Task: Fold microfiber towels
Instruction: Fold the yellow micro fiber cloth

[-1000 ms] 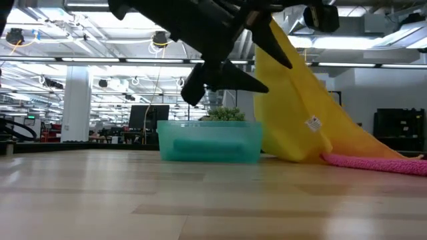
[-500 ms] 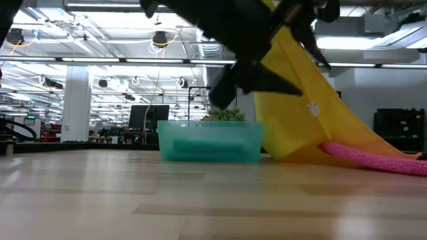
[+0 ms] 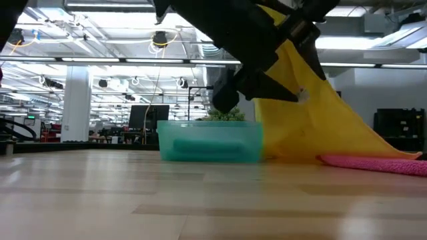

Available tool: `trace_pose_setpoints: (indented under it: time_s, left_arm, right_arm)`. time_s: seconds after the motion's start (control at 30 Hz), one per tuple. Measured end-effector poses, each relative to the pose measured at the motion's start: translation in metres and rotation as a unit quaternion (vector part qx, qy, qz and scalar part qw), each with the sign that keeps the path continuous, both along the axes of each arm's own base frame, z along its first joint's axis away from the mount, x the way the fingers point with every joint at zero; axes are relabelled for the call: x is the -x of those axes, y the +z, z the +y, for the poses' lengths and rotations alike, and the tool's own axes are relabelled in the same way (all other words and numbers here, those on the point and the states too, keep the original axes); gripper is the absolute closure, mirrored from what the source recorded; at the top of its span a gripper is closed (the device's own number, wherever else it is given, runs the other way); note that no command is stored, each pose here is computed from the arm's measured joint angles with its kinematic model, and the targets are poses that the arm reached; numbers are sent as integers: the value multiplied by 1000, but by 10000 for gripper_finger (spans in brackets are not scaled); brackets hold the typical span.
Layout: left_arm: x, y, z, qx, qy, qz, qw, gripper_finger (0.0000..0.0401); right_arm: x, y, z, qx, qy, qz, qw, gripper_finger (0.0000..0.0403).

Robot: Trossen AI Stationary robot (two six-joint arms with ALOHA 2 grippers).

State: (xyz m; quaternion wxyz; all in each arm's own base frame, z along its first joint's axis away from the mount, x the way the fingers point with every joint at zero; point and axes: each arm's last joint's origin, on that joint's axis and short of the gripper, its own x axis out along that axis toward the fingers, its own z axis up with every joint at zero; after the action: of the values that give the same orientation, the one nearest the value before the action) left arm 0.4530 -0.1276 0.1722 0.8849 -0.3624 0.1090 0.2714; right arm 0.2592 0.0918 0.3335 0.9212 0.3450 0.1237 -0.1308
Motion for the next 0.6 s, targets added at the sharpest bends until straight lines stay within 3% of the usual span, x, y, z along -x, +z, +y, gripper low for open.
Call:
trace_pose_setpoints:
  time_s: [0.6]
  left_arm:
    - [5, -11, 9, 32, 22, 47, 998, 197]
  right_arm:
    - [2, 8, 9, 7, 23, -34, 999, 398]
